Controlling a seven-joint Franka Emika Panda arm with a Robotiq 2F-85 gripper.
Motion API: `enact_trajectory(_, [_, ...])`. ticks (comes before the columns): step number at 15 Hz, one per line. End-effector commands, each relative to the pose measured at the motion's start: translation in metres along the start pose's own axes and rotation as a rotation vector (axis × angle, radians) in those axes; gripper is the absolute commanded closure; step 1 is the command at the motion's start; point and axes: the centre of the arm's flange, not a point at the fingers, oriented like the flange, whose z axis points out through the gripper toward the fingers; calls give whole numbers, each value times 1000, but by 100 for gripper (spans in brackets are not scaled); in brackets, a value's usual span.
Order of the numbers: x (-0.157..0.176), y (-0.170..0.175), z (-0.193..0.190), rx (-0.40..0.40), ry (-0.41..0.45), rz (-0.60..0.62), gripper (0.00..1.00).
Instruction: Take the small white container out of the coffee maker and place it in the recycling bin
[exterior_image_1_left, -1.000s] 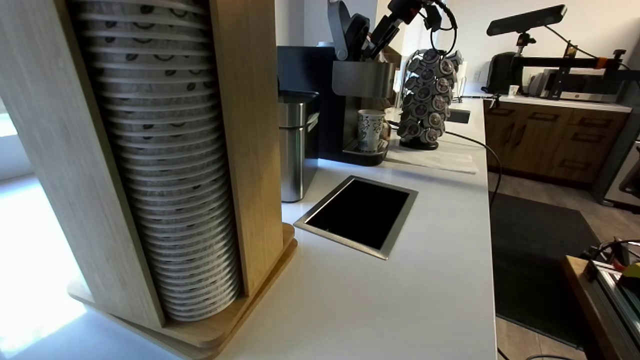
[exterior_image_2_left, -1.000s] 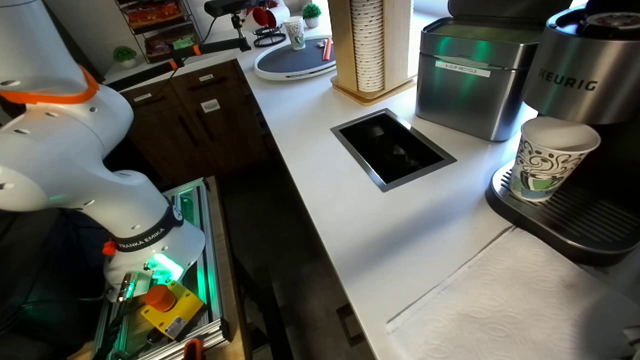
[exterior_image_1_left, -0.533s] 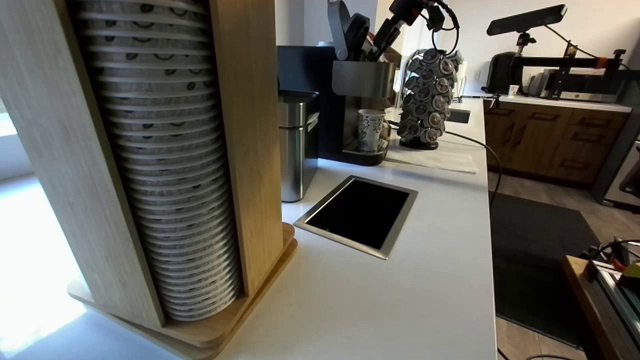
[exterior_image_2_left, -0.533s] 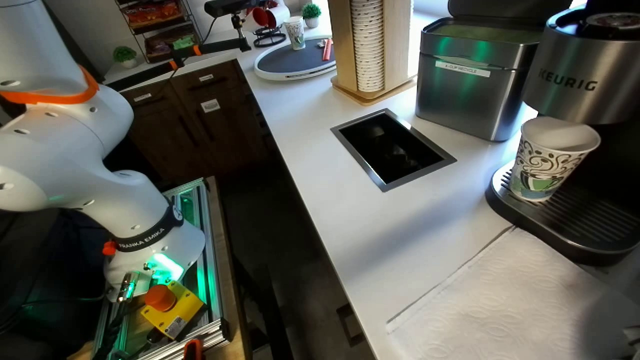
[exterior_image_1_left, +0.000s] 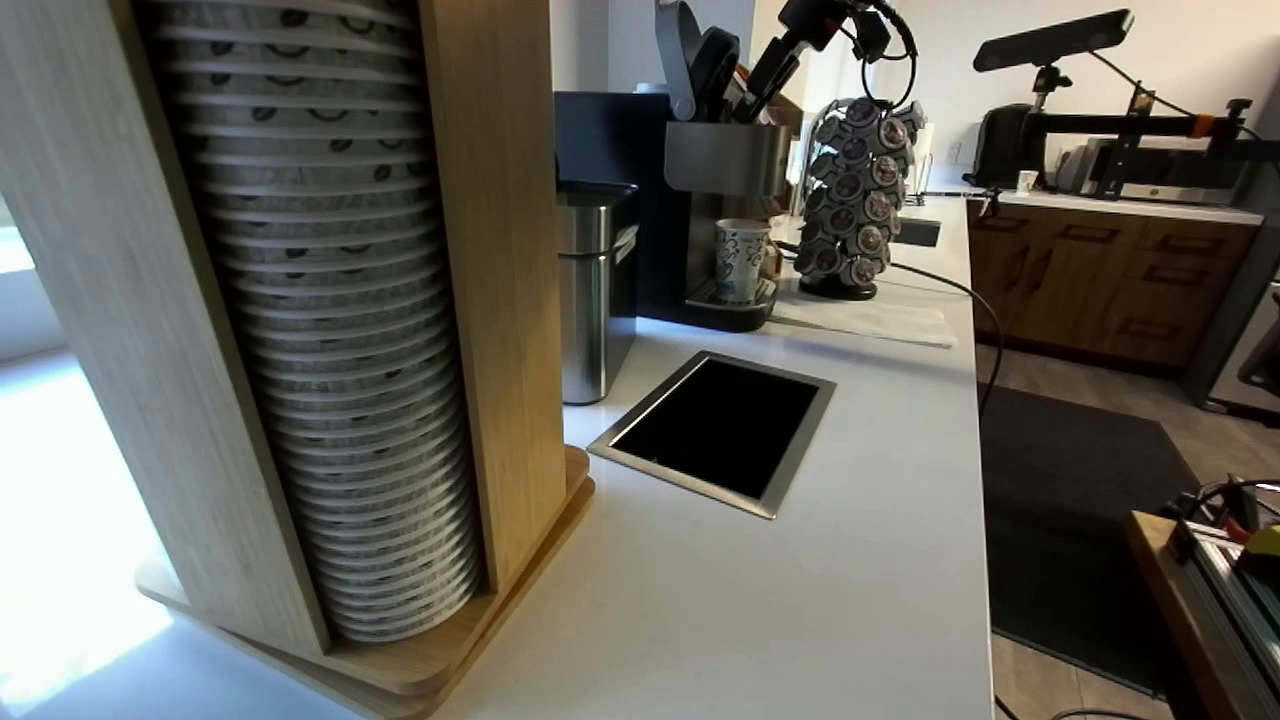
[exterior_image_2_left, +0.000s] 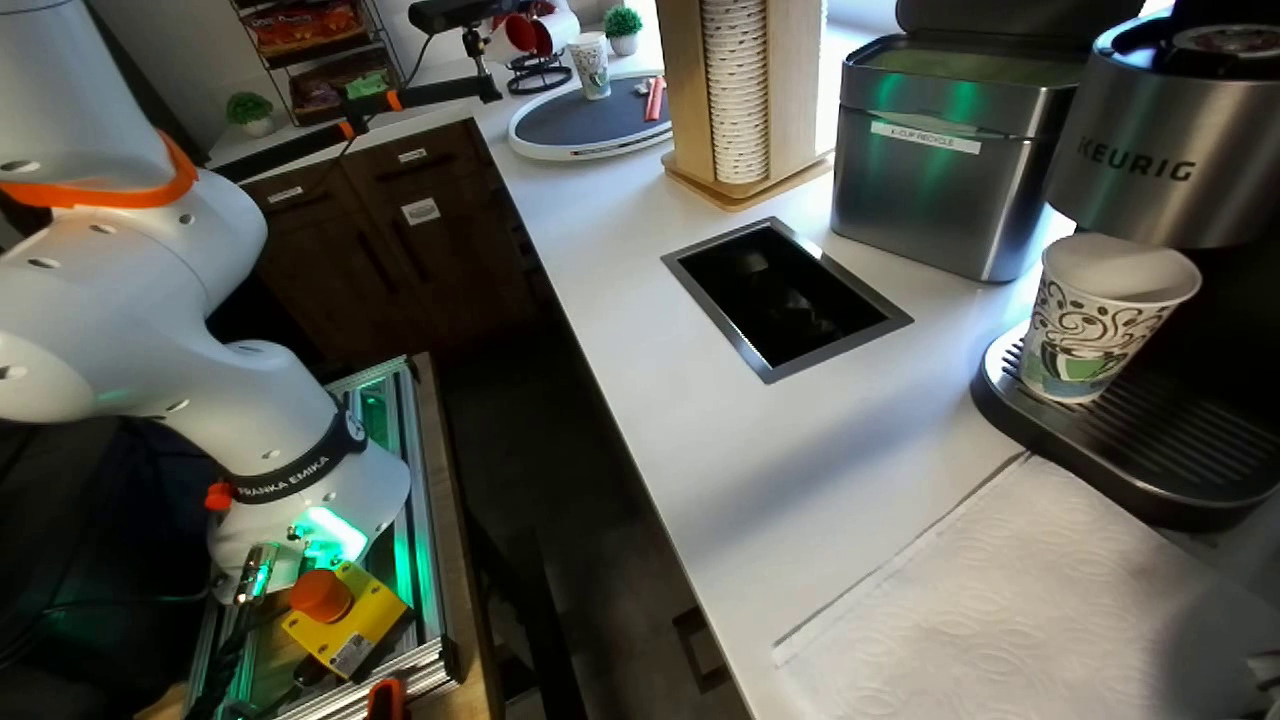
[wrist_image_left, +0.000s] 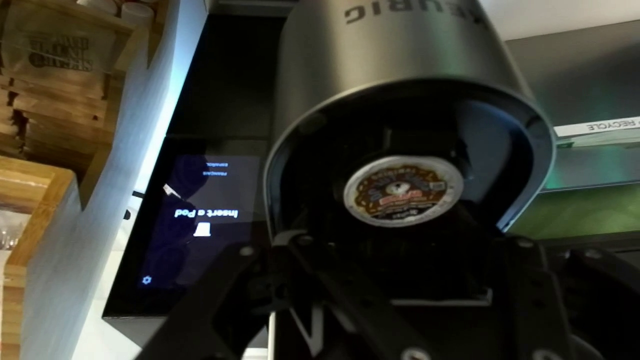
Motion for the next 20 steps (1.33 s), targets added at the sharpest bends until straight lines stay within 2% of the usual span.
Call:
enact_trajectory(1, [-1,1,-3,29,-10,-20,34])
enact_trajectory(12, [-3,1,-2,23,-30,-22,38])
enact_trajectory(16, [-4,1,-3,21,-36,-20,43])
enact_trajectory(19, [-3,0,-4,33,-28,-20,52])
enact_trajectory(20, [-2,-1,-5,32,-25,-20,59])
